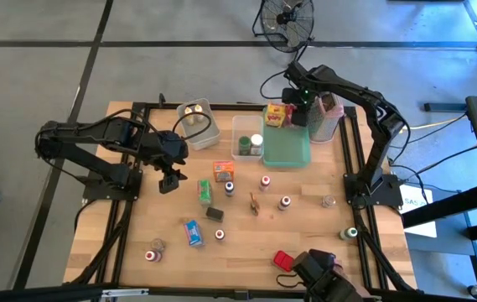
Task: Pick & Place Kitchen Items
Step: Put the red cereal box into the green bin, then put the red food coloring bottle into the gray bin
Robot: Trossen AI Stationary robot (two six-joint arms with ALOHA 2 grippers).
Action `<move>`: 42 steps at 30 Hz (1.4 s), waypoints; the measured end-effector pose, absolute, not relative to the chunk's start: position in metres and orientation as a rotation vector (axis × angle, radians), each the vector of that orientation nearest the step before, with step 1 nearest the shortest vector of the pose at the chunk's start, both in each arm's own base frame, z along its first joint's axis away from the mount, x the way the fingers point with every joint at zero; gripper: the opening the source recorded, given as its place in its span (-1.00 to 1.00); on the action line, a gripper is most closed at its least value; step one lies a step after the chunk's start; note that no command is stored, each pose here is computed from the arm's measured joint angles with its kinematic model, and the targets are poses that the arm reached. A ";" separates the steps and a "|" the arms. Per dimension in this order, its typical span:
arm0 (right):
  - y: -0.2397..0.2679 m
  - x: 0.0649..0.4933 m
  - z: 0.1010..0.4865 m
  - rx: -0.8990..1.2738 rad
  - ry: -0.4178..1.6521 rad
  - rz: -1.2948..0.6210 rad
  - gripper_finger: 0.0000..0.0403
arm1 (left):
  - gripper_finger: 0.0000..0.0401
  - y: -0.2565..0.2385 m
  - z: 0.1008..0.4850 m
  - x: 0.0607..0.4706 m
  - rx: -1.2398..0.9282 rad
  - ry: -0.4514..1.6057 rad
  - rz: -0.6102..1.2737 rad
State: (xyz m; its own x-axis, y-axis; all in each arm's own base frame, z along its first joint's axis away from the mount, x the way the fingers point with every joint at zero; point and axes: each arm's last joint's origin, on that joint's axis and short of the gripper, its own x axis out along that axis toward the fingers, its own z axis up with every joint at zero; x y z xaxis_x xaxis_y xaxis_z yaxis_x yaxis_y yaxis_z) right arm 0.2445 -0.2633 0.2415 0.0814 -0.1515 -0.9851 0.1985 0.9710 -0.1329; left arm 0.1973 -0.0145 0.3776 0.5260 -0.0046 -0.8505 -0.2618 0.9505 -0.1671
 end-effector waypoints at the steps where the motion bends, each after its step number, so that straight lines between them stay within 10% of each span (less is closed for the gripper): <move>1: -0.263 0.244 0.242 0.035 1.469 -0.265 0.17 | 0.19 -0.015 0.378 0.197 -0.290 1.009 0.157; 22: -0.247 0.238 0.292 0.030 1.364 -0.348 0.18 | 0.19 -0.015 0.378 0.197 -0.290 1.010 0.153; 42: -0.112 0.226 0.406 -0.072 0.968 -0.322 0.18 | 0.19 -0.014 0.377 0.195 -0.126 1.038 0.064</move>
State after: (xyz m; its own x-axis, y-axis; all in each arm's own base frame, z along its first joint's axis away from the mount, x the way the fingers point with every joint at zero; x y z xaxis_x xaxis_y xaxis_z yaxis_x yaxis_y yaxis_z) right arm 0.2260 -0.1117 0.4057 0.5235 -0.3005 -0.7973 0.2364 0.9502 -0.2029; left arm 0.1955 -0.0145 0.3765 0.5066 -0.0069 -0.8622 -0.1122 0.9909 -0.0738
